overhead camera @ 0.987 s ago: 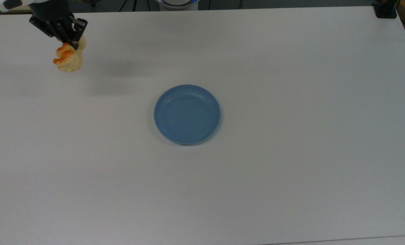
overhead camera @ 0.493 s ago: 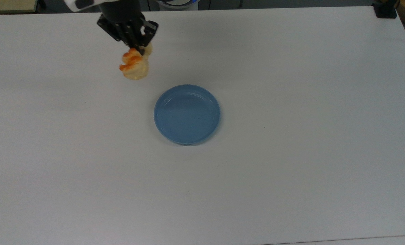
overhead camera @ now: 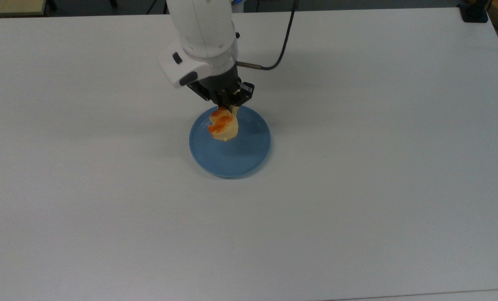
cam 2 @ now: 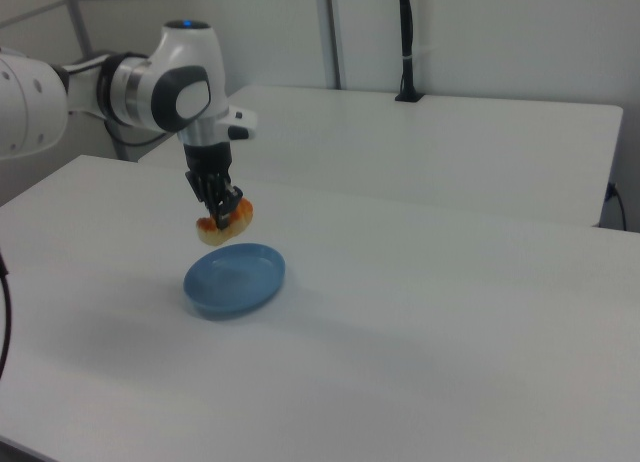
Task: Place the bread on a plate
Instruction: 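Lower the bread onto the plate and open the gripper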
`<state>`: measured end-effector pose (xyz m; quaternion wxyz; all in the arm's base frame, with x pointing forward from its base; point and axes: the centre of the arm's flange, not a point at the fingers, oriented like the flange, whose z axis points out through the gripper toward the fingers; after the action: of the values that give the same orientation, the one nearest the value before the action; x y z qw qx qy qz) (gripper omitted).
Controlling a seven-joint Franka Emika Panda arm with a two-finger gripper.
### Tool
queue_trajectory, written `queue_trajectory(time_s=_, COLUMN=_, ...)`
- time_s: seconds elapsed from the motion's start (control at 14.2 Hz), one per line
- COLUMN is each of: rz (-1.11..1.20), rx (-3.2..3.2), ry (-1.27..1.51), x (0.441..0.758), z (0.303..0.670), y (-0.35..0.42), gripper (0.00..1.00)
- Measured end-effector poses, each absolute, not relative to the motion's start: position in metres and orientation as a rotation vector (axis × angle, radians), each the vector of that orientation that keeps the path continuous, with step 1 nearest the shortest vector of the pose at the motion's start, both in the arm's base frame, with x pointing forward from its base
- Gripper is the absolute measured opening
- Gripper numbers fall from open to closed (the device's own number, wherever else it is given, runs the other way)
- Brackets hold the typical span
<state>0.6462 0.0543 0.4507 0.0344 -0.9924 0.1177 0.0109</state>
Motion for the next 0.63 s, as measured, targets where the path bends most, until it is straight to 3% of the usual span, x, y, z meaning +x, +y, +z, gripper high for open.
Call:
queue_trajectory(time_s=0.42, rz=0.097, rx=-3.127, ry=0.315, x=0.658, z=0.368, y=0.083, gripper=0.12)
queue_trajectory(time_s=0.63, rz=0.118, rx=-3.157, ry=0.295, x=0.660, z=0.347, y=0.082, gripper=0.12)
